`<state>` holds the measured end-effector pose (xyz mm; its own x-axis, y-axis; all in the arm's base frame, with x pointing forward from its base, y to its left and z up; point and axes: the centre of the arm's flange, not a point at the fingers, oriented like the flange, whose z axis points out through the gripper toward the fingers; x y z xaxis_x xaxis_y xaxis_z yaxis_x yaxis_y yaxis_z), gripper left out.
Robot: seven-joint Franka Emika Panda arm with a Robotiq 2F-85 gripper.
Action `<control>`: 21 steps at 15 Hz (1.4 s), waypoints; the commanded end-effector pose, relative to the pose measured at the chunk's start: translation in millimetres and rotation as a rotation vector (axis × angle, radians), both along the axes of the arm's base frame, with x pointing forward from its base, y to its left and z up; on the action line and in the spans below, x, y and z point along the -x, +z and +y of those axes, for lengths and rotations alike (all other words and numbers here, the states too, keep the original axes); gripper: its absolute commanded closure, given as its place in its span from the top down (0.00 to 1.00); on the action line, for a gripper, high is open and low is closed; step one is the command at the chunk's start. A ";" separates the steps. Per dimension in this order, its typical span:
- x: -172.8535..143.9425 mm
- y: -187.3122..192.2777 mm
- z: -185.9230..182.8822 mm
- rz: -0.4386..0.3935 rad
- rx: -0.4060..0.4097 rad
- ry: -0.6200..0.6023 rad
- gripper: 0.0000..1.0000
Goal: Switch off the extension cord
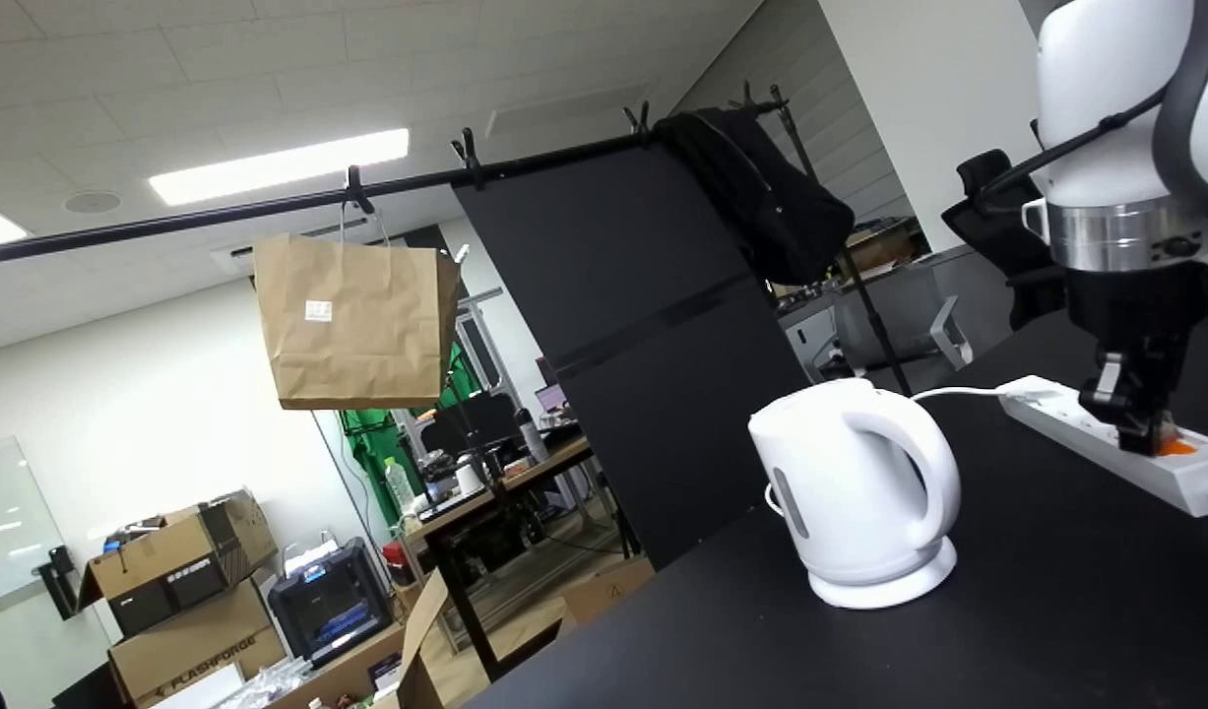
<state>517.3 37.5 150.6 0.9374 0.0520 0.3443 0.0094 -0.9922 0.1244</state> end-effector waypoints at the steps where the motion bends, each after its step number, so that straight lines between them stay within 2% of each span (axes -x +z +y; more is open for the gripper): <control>1: 8.0 40.9 12.9 0.009 -0.067 -0.018 0.00; 5: 11.0 71.2 16.5 -0.009 -0.074 -0.007 0.00; 6: 12.3 77.2 15.8 -0.009 -0.075 0.003 0.26; 7: 13.5 82.1 14.1 -0.012 -0.077 -0.001 0.28; 9: 16.0 89.5 10.8 -0.006 -0.077 -0.007 0.40; 17: 20.6 109.6 -20.0 0.083 -0.077 -0.062 0.95; 20: 22.3 112.9 -27.9 0.141 -0.066 -0.067 1.00; 21: 14.9 95.9 -27.9 0.113 -0.065 -0.056 0.96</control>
<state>502.4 9.5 246.5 0.9713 -0.0202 0.2369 -0.0357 -0.9975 0.0612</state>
